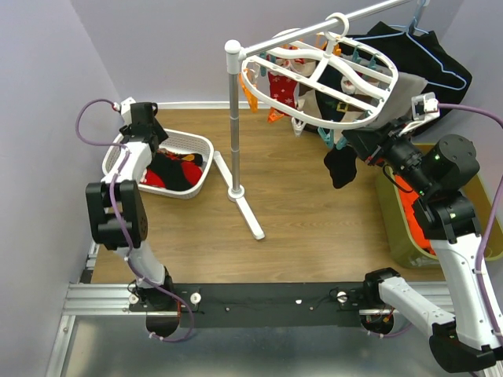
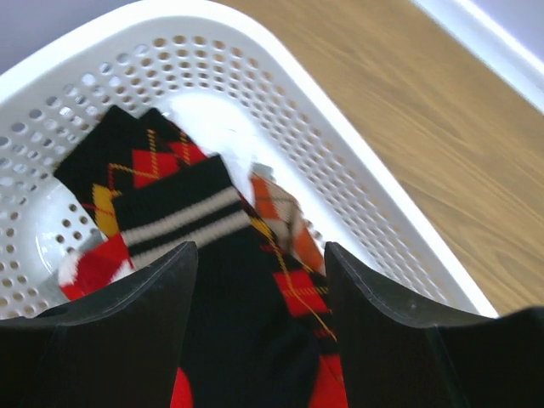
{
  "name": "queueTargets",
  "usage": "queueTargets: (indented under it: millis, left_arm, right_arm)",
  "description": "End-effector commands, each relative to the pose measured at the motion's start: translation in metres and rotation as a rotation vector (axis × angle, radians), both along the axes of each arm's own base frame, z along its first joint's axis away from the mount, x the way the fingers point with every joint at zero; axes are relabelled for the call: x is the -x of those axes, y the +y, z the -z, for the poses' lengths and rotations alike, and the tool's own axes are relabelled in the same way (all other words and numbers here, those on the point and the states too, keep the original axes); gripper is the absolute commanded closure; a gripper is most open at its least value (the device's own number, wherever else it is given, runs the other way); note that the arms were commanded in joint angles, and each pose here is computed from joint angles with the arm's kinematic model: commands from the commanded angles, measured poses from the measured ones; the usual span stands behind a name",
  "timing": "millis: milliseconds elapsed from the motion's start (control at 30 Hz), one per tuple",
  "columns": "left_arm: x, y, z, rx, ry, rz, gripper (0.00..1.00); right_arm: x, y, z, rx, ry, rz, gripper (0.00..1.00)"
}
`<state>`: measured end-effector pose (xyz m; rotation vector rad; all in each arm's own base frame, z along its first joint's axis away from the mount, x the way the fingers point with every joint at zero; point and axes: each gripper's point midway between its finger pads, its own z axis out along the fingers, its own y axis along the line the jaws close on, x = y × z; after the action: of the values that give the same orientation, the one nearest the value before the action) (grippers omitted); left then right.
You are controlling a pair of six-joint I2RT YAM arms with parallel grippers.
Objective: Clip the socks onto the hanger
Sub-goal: Pick up the sock from the bin.
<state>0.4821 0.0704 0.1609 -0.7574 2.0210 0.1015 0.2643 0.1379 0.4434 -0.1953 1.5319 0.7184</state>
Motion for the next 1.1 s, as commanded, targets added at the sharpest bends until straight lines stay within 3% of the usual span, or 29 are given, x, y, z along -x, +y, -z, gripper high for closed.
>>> queueTargets:
  millis: [0,433,533,567,667,733,1067]
  left_arm:
    - [-0.008,0.045,0.037,-0.029,0.123,-0.108,0.31]
    - [-0.019,0.072,0.114,-0.024,0.332,-0.141,0.48]
    - [-0.016,0.072,0.123,-0.024,0.355,-0.141,0.62]
    - [-0.013,0.073,0.125,-0.034,0.365,-0.143,0.72]
    - [-0.007,0.077,0.119,-0.056,0.363,-0.153,0.90]
    - [-0.005,0.078,0.103,-0.074,0.335,-0.157,0.96]
    - [0.012,0.062,0.021,-0.189,0.191,-0.151,0.97]
  right_arm:
    - [0.003,-0.002,0.004,0.028,0.004,0.001,0.88]
    - [-0.001,-0.002,0.012,0.035,0.025,0.007,0.88]
    - [-0.001,-0.002,0.014,0.036,0.030,0.007,0.88]
    - [-0.001,-0.002,0.014,0.036,0.030,0.007,0.88]
    - [-0.002,-0.003,0.014,0.039,0.030,0.015,0.88]
    - [-0.002,-0.004,0.014,0.040,0.029,0.020,0.88]
    - [-0.002,-0.007,0.016,0.052,0.030,0.031,0.88]
